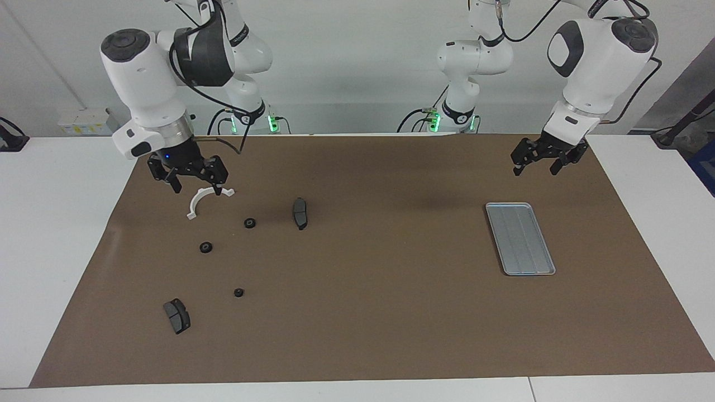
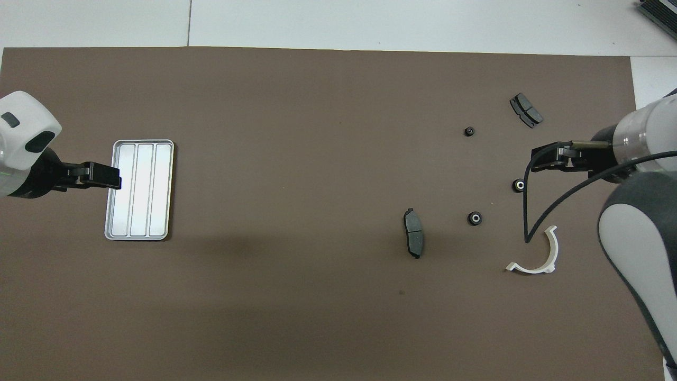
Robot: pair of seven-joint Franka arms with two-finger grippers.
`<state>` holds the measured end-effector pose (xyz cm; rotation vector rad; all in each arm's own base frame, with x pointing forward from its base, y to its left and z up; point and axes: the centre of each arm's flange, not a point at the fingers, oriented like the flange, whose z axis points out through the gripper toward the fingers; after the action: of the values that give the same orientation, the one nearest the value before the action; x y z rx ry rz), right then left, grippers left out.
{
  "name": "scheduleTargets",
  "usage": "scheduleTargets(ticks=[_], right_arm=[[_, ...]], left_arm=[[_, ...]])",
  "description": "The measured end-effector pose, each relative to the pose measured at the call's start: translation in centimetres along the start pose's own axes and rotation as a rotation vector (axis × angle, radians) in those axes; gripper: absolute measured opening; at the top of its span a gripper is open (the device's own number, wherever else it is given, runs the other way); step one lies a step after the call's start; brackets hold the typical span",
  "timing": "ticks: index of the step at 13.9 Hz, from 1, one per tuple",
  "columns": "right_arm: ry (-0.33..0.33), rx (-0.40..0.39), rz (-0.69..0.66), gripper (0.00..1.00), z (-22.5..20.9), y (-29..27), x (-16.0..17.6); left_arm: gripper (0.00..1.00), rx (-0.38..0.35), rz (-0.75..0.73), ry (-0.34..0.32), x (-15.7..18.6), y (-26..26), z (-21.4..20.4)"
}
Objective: Pick bearing gear from pile to tray
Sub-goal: 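Grasp the black bearing nearest the right gripper with the right gripper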
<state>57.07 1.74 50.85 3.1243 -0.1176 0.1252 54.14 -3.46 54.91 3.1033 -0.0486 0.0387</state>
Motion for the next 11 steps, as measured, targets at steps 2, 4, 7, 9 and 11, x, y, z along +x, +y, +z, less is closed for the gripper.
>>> scheduleTargets(ticks=[2,4,7,9,11], right_arm=[[-0.007,-0.002,-0.037,1.00,3.2,1.7,0.0],[-0.020,-0.004,-0.057,1.00,6.0,3.6,0.1],[-0.014,-0.003,-0.063,1.00,10.0,4.6,0.4],[-0.005,-0.002,-0.066,1.00,12.9,4.4,0.5],[-0.005,0.000,-0.067,1.00,15.4,4.4,0.5]], left_arm=[[1.00,0.000,0.000,0.000,0.0,0.0,0.0],[1.00,0.000,0.000,0.000,0.0,0.0,0.0],[1.00,0.000,0.000,0.000,0.0,0.0,0.0],[1.00,0.000,0.000,0.000,0.0,0.0,0.0],[1.00,0.000,0.000,0.000,0.0,0.0,0.0]])
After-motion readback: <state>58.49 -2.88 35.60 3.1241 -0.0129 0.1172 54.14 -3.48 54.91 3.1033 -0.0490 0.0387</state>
